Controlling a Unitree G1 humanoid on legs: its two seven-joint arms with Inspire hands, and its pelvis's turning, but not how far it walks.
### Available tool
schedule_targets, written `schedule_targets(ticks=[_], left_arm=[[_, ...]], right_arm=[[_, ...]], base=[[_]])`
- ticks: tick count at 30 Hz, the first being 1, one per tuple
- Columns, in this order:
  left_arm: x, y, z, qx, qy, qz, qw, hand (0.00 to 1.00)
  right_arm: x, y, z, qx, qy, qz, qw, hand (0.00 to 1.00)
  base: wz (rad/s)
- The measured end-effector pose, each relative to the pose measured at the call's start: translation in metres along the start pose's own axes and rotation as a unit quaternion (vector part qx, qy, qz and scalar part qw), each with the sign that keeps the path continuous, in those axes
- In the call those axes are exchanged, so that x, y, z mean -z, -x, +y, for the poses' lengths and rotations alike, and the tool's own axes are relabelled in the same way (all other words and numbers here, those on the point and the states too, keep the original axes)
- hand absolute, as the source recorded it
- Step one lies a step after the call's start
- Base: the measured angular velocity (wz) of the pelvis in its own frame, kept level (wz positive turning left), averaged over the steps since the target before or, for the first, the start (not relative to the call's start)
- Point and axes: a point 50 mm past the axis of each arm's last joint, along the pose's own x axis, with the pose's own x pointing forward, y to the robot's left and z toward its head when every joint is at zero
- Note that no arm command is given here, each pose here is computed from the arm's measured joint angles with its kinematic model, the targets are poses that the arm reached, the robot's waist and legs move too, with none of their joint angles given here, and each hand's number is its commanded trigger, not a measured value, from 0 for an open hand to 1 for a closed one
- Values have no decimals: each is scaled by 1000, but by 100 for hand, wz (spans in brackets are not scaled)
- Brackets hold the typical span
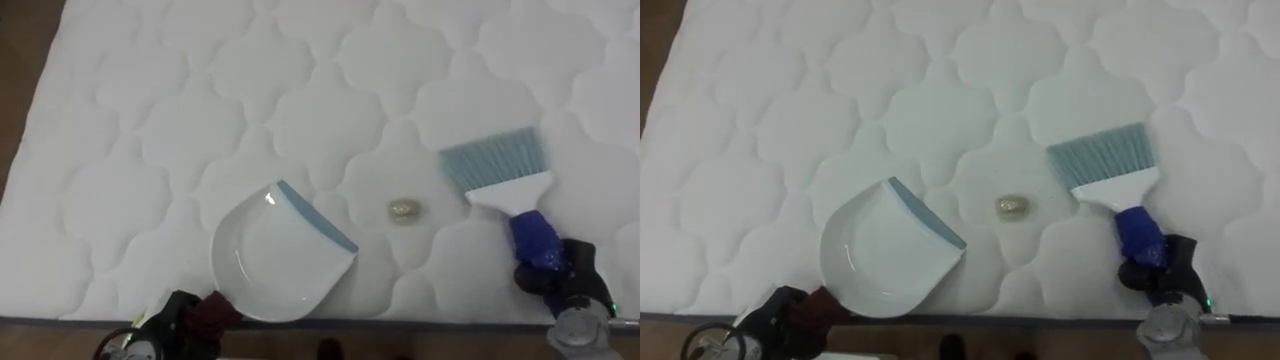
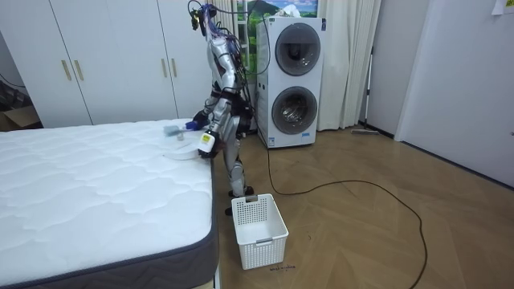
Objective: Clean bed
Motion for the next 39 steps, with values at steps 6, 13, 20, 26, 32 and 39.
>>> schedule_targets(ticks=[6,13,20,26,32,39], left_arm=[[-4,0,35,-40,-84,-25,995,100],[-16,-5,63,-71,-136,-39,987,100],[-26,-8,83,-86,-163,-49,982,100],[-22,-6,93,-88,-179,-48,979,100],[-22,-5,100,-84,-188,-53,977,100],[-15,-4,99,-76,-183,-47,979,100]], right_arm=[[1,-14,-28,3,117,-15,993,100],[-26,-39,-99,48,323,-59,943,100],[-58,-46,-115,59,487,-120,863,100],[-86,-47,-109,61,590,-165,788,100],[-116,-43,-121,99,670,-228,700,100],[-139,-34,-111,122,704,-289,637,100]], base=[[1],[-3],[-6],[-11],[-4],[-1]])
